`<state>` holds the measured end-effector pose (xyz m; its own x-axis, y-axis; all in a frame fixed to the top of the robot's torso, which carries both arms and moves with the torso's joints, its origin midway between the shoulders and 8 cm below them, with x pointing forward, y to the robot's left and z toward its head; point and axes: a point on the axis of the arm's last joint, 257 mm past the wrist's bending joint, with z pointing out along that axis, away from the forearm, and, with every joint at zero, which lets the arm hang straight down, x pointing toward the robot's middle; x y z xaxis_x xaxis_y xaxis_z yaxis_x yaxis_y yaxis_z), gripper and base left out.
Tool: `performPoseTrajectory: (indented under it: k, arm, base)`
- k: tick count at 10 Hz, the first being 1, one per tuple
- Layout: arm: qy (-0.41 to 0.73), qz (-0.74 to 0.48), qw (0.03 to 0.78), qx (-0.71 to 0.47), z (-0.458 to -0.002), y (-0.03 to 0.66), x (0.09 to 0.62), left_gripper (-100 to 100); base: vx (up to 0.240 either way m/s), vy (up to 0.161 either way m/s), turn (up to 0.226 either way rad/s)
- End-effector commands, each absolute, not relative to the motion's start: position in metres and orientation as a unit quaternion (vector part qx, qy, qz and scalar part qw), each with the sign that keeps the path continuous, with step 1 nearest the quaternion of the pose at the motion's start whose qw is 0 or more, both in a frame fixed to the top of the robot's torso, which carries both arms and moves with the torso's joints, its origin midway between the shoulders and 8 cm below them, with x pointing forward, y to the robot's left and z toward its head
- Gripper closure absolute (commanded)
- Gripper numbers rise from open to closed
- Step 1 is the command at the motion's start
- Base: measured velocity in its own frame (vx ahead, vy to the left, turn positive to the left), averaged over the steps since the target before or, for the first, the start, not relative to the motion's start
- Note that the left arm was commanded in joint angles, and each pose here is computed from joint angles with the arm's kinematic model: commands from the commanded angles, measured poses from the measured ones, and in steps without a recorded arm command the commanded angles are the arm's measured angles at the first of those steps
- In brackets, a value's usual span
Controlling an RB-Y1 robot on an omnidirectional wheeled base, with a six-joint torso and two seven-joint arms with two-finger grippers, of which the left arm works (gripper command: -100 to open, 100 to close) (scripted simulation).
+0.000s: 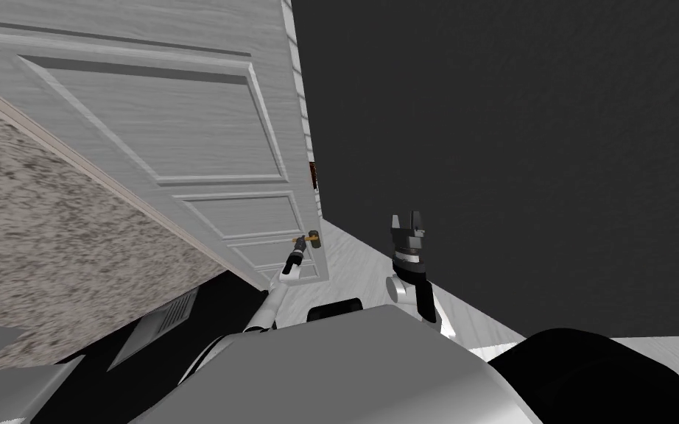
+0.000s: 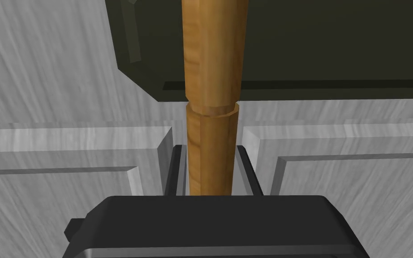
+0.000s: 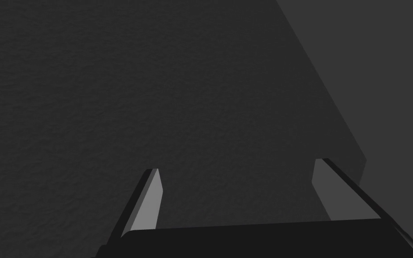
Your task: Push the door open
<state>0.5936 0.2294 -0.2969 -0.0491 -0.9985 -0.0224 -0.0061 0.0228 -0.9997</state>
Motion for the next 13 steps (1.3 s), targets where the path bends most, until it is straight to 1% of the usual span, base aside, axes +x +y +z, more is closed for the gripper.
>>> performPoseTrajectory:
  k: [1,7,11,13]
  arm:
    - [0.509,-0.497,0.504,-0.489,-0.291,0.250,0.594,100]
    - [0.487,-0.482,0.518,-0.511,-0.291,0.283,0.593,100]
    - [0.476,-0.475,0.524,-0.523,-0.292,0.297,0.591,100]
    - [0.471,-0.468,0.530,-0.528,-0.293,0.313,0.589,100]
  base:
    - [0.173,-0.150,0.106]
    - [0.169,-0.151,0.088]
    - [0.158,-0.108,0.062]
    - [0.077,-0.037,0.053]
